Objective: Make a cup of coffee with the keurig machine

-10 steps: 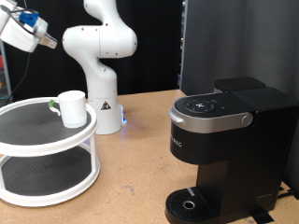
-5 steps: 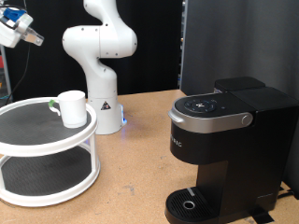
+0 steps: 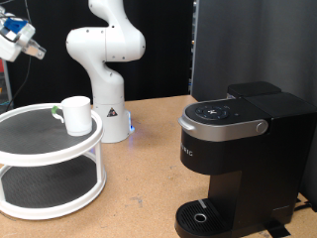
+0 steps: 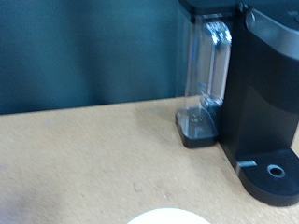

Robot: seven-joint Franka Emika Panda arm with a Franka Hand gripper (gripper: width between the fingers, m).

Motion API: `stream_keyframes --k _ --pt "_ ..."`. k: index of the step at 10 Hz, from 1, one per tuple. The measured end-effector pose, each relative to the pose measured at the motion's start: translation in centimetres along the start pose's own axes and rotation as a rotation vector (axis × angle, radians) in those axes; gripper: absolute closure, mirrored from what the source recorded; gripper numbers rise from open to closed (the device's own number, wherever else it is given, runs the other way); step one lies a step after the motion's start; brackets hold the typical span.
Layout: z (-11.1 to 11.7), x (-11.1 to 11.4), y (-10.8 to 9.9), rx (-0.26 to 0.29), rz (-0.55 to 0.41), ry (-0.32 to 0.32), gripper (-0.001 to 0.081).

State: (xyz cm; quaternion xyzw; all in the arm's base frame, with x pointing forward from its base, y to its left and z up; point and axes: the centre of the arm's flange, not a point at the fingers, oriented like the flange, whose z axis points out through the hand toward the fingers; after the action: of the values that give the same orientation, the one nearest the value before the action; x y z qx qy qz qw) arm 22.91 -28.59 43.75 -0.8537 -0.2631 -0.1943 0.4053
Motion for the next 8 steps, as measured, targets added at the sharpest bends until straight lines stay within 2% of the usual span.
stream_keyframes --k 3,7,8 --pt "2.4 -1.5 1.7 -0.052 0.028 0.021 0.0804" --pt "4.8 -3.7 2.9 -0.086 0.022 0.044 0.0804" --pt "5.2 -4.2 3.1 -0.091 0.019 0.050 0.0765"
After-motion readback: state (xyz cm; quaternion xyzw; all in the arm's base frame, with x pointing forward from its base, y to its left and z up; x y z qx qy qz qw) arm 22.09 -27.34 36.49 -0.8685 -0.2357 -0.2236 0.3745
